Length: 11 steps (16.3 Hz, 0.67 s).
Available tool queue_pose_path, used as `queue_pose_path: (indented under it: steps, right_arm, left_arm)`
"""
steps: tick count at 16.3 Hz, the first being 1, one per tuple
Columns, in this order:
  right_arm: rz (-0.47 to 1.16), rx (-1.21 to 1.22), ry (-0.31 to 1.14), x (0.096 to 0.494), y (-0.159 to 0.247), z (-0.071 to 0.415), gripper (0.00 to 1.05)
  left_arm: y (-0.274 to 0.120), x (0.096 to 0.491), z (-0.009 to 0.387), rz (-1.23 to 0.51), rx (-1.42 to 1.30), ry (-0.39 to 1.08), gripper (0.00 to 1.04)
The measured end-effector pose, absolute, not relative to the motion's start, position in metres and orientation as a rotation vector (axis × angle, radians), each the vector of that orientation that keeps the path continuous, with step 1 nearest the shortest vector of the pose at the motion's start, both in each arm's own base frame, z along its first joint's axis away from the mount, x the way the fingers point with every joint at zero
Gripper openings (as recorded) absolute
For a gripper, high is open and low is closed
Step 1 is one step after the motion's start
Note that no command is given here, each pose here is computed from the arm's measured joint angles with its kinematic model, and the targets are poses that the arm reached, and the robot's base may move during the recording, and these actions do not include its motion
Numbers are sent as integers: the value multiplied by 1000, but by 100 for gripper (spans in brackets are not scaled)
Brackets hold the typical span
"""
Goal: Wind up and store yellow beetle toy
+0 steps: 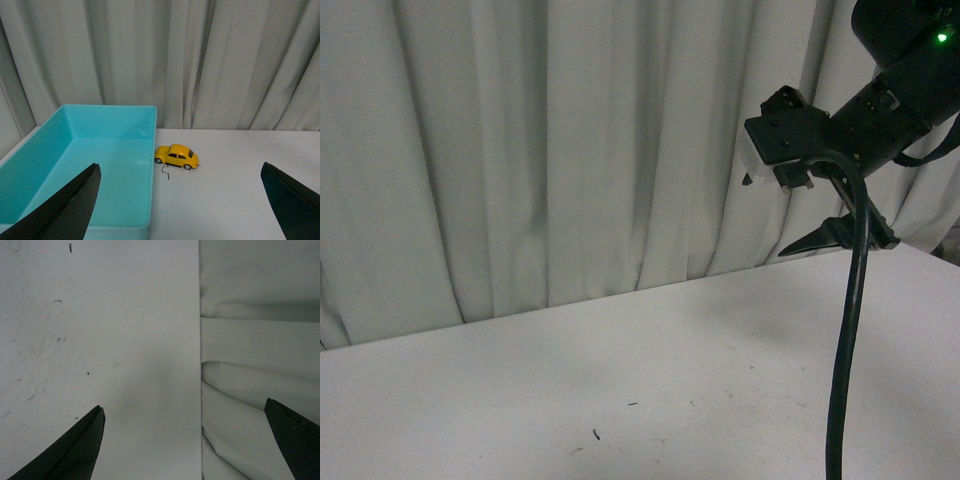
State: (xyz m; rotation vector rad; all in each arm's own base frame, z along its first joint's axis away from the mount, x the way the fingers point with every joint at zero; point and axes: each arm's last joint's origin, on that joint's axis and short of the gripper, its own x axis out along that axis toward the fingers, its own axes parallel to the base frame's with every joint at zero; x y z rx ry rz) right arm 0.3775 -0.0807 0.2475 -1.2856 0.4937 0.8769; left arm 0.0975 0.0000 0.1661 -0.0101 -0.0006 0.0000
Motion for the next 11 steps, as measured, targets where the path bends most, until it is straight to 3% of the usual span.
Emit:
queue_pose_path:
  steps: [3, 4, 6, 9, 11]
  right_arm:
    - [818, -1326, 412, 353, -78, 275, 98]
    - [603, -1374, 326, 345, -78, 284, 93]
    - [129, -1001, 195, 300, -61, 276, 69]
    - [1, -378, -41, 250, -38, 263, 38]
    - [6, -181, -21, 234, -30, 242, 22]
  left_arm:
    - [0, 97, 166, 0, -10, -1, 98]
    - [0, 97, 166, 0, -10, -1, 98]
    - [0, 97, 166, 0, -10, -1, 98]
    - [0, 97, 166, 0, -10, -1, 98]
    - [0, 97, 166, 0, -10, -1, 98]
